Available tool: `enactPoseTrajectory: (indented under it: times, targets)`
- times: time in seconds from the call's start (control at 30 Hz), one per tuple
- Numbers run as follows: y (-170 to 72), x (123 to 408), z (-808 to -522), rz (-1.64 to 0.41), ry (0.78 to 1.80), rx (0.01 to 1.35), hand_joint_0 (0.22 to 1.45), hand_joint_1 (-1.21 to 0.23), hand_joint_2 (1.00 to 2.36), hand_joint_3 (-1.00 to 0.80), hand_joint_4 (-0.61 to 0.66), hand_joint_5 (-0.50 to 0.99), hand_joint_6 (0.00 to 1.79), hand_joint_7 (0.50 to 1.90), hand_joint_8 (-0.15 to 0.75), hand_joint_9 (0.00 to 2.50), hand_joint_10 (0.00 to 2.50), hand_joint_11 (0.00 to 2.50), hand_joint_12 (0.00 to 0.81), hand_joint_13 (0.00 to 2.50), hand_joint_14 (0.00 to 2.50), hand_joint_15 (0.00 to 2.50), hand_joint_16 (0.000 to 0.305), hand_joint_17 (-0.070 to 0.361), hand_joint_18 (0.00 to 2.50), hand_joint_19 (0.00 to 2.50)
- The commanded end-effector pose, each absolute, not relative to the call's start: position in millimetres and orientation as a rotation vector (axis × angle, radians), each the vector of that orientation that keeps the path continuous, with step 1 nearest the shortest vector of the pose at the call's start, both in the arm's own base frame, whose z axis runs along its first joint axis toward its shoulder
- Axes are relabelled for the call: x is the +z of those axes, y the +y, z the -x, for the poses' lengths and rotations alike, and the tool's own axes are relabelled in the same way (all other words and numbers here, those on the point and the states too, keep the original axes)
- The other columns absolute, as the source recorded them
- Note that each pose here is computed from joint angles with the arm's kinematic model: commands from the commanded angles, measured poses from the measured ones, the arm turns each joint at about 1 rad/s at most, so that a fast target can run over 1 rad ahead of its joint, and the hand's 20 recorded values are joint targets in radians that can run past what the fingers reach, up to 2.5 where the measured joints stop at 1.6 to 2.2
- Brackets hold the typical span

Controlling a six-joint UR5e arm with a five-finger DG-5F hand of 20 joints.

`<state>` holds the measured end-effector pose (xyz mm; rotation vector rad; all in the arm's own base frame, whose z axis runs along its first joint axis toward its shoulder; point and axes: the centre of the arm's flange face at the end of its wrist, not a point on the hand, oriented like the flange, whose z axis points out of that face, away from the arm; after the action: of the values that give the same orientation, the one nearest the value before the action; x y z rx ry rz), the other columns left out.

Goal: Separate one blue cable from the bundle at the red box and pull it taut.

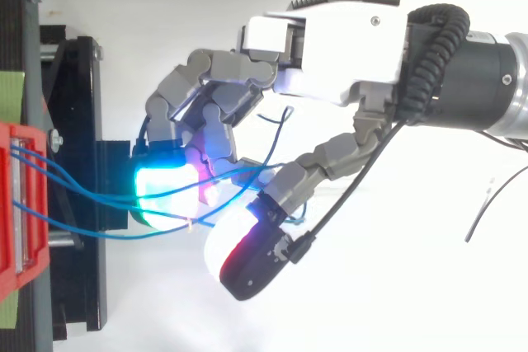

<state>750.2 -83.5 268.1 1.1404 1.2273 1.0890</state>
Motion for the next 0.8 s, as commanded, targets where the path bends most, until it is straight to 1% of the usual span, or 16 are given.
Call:
enactPoseTrajectory:
  times: [0.0,0.07,0.1,0.13,0.17,0.2,0.4,0.43,0.5,0.53,0.57,0.6,0.7,0.73,0.77]
  targets:
    - [-83.2,268.4,-750.1,-1.142,1.230,1.089,0.57,-1.09,1.00,-0.50,0.06,-0.24,0.96,0.78,0.185,0.78,1.08,1.09,0.205,0.92,0.02,1.07,0.012,0.027,0.40,0.70]
    - [-83.2,267.6,-749.6,-1.143,1.233,1.087,0.52,-1.05,1.00,-0.50,0.07,-0.23,0.95,0.77,0.203,0.79,1.11,1.06,0.212,0.92,0.02,1.07,0.013,0.029,0.40,0.71]
    - [-83.1,268.1,-749.8,-1.143,1.234,1.089,0.50,-1.01,1.00,-0.50,0.08,-0.23,0.95,0.76,0.218,0.81,1.12,1.05,0.218,0.92,0.02,1.06,0.013,0.030,0.39,0.71]
    - [-83.1,268.1,-749.8,-1.143,1.234,1.089,0.49,-0.97,1.00,-0.50,0.08,-0.23,0.95,0.76,0.221,0.82,1.12,1.04,0.217,0.93,0.02,1.05,0.013,0.029,0.39,0.71]
    - [-83.1,267.4,-749.4,-1.144,1.235,1.088,0.49,-0.96,1.00,-0.50,0.08,-0.23,0.95,0.75,0.220,0.82,1.12,1.03,0.218,0.93,0.02,1.05,0.013,0.029,0.39,0.72]
    - [-83.1,267.4,-749.4,-1.144,1.235,1.088,0.49,-0.91,1.00,-0.50,0.08,-0.22,0.95,0.75,0.217,0.84,1.10,1.06,0.217,0.94,0.02,1.03,0.012,0.027,0.39,0.71]
    - [-83.1,268.1,-749.8,-1.149,1.230,1.095,0.53,-0.75,1.00,-0.50,0.06,-0.20,0.93,0.76,0.193,0.91,0.98,1.13,0.199,0.95,0.02,1.02,0.008,0.019,0.38,0.72]
    - [-83.0,268.3,-749.9,-1.148,1.228,1.096,0.55,-0.70,1.00,-0.50,0.05,-0.20,0.93,0.77,0.183,0.92,0.94,1.14,0.191,0.96,0.02,1.01,0.007,0.016,0.38,0.72]
    - [-83.1,267.4,-749.4,-1.152,1.229,1.097,0.56,-0.66,1.00,-0.50,0.04,-0.20,0.93,0.79,0.181,0.94,0.92,1.17,0.186,0.96,0.02,1.02,0.006,0.014,0.38,0.73]
    - [-83.1,268.1,-749.8,-1.153,1.228,1.099,0.59,-0.66,1.00,-0.50,0.04,-0.20,0.92,0.80,0.171,0.96,0.87,1.20,0.179,0.96,0.02,1.02,0.005,0.012,0.38,0.73]
    - [-82.9,267.4,-749.5,-1.153,1.230,1.099,0.61,-0.72,1.00,-0.50,0.03,-0.19,0.92,0.81,0.161,0.97,0.82,1.25,0.171,0.95,0.02,1.03,0.005,0.011,0.37,0.74]
    - [-82.9,268.1,-749.8,-1.152,1.229,1.100,0.62,-0.76,1.00,-0.50,0.03,-0.19,0.92,0.82,0.162,0.97,0.79,1.27,0.170,0.95,0.02,1.02,0.004,0.010,0.35,0.75]
    - [-82.9,268.1,-749.8,-1.153,1.228,1.101,0.70,-0.91,1.00,-0.50,0.00,-0.17,0.90,0.88,0.166,1.00,0.72,1.31,0.160,0.94,0.02,1.02,0.003,0.006,0.33,0.72]
    - [-82.9,268.1,-749.8,-1.152,1.229,1.100,0.71,-0.92,1.00,-0.50,-0.01,-0.17,0.90,0.89,0.172,1.00,0.72,1.32,0.158,0.94,0.02,1.02,0.003,0.006,0.33,0.72]
    - [-82.9,267.4,-749.5,-1.153,1.230,1.099,0.72,-0.94,1.00,-0.50,-0.02,-0.17,0.90,0.90,0.160,1.01,0.70,1.31,0.162,0.94,0.02,1.02,0.002,0.005,0.33,0.72]
